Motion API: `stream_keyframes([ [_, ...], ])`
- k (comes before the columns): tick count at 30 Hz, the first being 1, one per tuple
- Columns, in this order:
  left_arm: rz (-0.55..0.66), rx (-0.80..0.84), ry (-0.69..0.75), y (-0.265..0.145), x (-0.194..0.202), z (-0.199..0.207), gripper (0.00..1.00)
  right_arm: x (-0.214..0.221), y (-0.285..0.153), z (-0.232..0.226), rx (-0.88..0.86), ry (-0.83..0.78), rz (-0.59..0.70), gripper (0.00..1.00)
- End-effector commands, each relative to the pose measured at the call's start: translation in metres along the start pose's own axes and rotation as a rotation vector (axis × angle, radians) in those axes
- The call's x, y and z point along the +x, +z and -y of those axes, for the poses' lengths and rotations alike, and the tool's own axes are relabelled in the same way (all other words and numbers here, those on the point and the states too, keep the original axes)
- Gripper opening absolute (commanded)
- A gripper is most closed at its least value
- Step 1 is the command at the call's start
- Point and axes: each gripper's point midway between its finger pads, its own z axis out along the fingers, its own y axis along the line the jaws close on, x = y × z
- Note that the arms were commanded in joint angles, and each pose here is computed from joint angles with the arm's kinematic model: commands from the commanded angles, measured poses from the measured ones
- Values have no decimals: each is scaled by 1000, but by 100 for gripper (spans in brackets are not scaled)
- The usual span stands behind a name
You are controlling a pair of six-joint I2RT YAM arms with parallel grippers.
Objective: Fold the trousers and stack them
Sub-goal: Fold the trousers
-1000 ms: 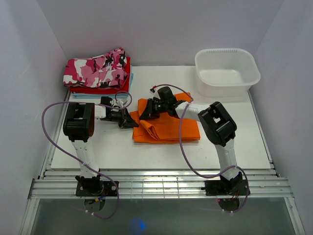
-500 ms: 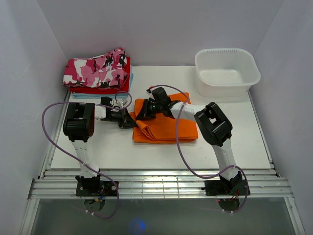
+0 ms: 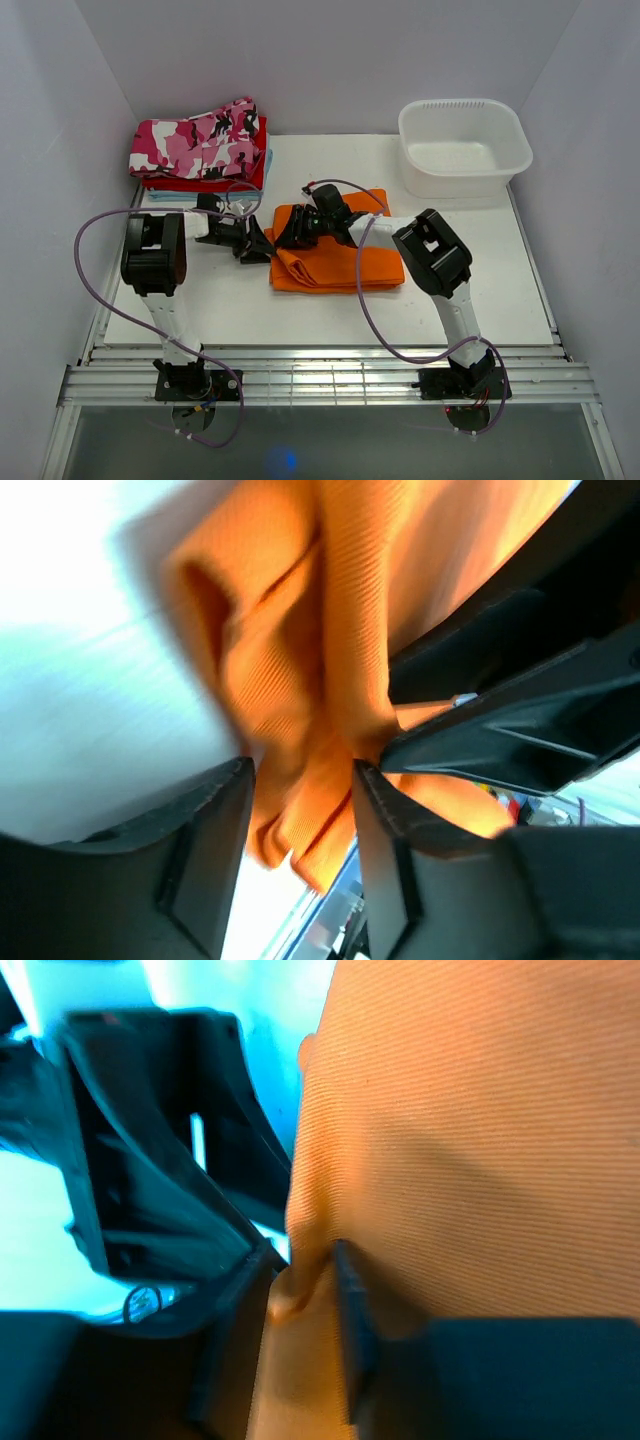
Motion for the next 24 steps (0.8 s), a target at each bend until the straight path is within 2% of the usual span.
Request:
stream_keyframes([
  [1,49,-342,-13,-35,1,-77,59,13,4,-22,-98,-33,-28,41],
  [3,92,-325,-30,-57,-4,-75,63,7,-2,-41,-155,-76,-28,48],
  [5,118,-300,-19,-73,-8,-74,63,-4,-13,-72,-238,-146,-22,59],
  [7,149,-245,19,-85,-13,-58,63,-11,-25,-94,-299,-226,-18,63],
  [9,172,-186,108,-96,-19,-33,63,-12,-52,-116,-397,-321,-54,70],
  [11,188,-138,191,-103,-22,-12,63,-15,-78,-127,-436,-384,-63,71],
  [15,195,-5,363,-105,-21,54,60,-23,-133,-97,-432,-450,-113,67],
  [16,186,32,397,-102,-19,69,58,-30,-150,-67,-385,-448,-122,64],
  [17,141,100,448,-90,-10,93,56,-31,-164,-52,-369,-440,-135,63],
  [19,81,126,505,-69,-3,116,52,-31,-188,-23,-320,-430,-133,61],
  [21,23,95,504,-41,4,119,48,-36,-216,17,-228,-393,-125,61],
  [22,8,87,440,-34,8,116,47,-44,-231,36,-188,-387,-101,61],
  [24,28,20,391,-24,1,98,47,-42,-250,61,-84,-377,-114,61],
])
